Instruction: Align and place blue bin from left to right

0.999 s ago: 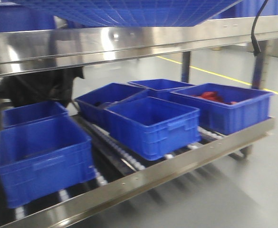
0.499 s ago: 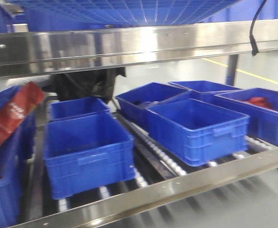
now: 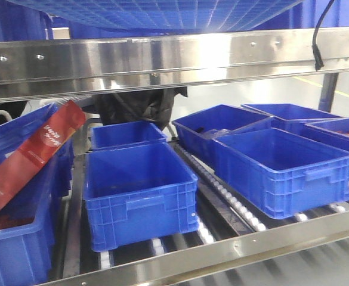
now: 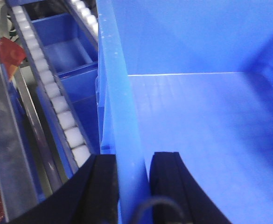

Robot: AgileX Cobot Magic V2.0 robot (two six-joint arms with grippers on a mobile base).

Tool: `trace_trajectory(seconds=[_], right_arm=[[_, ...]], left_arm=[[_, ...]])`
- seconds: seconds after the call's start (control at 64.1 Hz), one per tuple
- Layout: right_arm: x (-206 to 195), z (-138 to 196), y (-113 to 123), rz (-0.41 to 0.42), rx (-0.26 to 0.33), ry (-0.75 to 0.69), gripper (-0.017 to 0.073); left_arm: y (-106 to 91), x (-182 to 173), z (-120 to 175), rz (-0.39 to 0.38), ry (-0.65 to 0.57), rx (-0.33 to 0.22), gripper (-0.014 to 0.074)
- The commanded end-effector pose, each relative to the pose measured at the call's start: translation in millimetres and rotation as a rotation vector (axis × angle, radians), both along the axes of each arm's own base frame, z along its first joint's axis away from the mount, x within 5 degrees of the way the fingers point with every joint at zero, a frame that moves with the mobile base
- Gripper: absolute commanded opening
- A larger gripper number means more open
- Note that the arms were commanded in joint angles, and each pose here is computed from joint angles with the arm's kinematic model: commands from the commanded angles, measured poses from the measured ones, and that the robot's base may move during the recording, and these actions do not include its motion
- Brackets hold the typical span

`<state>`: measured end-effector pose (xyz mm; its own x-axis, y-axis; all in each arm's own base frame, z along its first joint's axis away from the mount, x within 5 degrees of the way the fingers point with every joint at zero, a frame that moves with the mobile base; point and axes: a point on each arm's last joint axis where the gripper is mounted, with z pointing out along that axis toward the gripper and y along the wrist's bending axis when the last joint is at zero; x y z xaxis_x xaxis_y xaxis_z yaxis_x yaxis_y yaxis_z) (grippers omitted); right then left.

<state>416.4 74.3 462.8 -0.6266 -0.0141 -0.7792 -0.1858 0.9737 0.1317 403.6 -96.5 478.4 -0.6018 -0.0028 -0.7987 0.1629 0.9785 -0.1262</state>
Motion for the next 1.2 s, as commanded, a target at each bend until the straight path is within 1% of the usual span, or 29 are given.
trace_trajectory(seconds=[0.0, 1.186], right_arm=[[-2.1, 17.8, 8.2, 0.019, 0.088, -0.119, -0.007], [-2.1, 17.8, 8.2, 0.019, 0.088, -0.119, -0.007]], left_arm=[[-19.1, -20.0, 27.2, -0.126, -0.1, -0.127, -0.0111], [-19.1, -20.0, 27.2, -0.126, -0.1, -0.127, -0.0111]])
